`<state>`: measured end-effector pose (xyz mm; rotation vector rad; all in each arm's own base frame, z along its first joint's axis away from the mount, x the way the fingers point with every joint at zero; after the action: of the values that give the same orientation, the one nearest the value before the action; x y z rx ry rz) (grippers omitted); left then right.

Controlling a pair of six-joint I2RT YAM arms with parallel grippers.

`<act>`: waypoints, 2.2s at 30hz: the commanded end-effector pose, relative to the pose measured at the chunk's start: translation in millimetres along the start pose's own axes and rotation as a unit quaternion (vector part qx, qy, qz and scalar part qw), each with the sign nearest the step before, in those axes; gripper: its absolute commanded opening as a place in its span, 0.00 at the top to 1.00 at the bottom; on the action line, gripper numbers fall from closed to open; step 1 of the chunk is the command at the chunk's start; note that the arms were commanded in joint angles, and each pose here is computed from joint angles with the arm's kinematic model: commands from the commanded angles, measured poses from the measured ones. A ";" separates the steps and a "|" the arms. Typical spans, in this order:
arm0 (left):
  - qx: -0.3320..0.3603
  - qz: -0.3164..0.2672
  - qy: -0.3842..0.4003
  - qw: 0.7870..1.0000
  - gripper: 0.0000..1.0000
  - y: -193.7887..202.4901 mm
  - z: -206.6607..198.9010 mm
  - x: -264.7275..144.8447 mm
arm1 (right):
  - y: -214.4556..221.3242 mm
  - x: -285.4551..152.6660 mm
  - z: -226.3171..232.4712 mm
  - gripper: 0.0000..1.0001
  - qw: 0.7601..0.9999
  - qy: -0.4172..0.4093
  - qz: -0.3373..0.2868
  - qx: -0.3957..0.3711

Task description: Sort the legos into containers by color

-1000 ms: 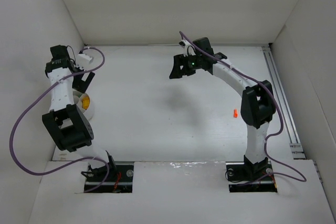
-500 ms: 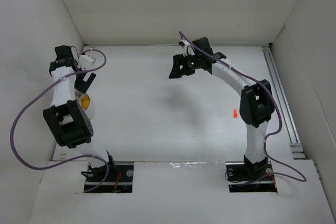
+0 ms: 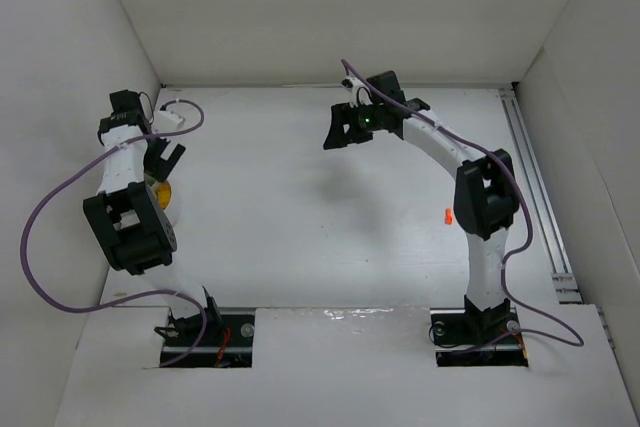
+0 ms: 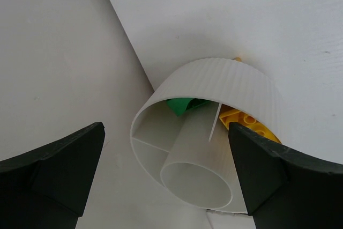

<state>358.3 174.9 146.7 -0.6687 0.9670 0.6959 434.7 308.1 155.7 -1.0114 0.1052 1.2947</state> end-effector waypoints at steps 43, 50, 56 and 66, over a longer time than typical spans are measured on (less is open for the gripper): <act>-0.078 -0.064 -0.183 0.978 0.00 -7.5 70.8 -38.0 | -31.5 -0.1 9.1 0.21 1.000 -0.009 -0.027 -0.012; -0.049 -0.123 -0.055 0.990 0.00 -18.4 48.9 -58.3 | -29.4 2.1 13.2 0.21 1.000 -0.011 -0.024 -0.015; -0.021 -0.104 0.137 0.985 0.00 -1.1 -10.0 -53.9 | -29.4 2.1 13.2 0.21 1.000 -0.011 -0.024 -0.015; 0.034 -0.090 0.146 0.985 0.00 15.8 -28.0 -52.7 | -25.1 6.3 21.5 0.21 0.999 -0.017 -0.019 -0.020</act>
<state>320.1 158.6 163.7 -0.8391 1.1895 0.4689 444.1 317.2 163.0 -1.0179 0.0890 1.2930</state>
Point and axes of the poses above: each gripper's point midway between its finger pads, its own x axis out along the fingers, its own z axis along the line the jaws close on, y = z × x, the point moved 1 cm from there along -x, back along the fingers, and after that the axes turned 9 degrees about x, right-handed, at the moved point
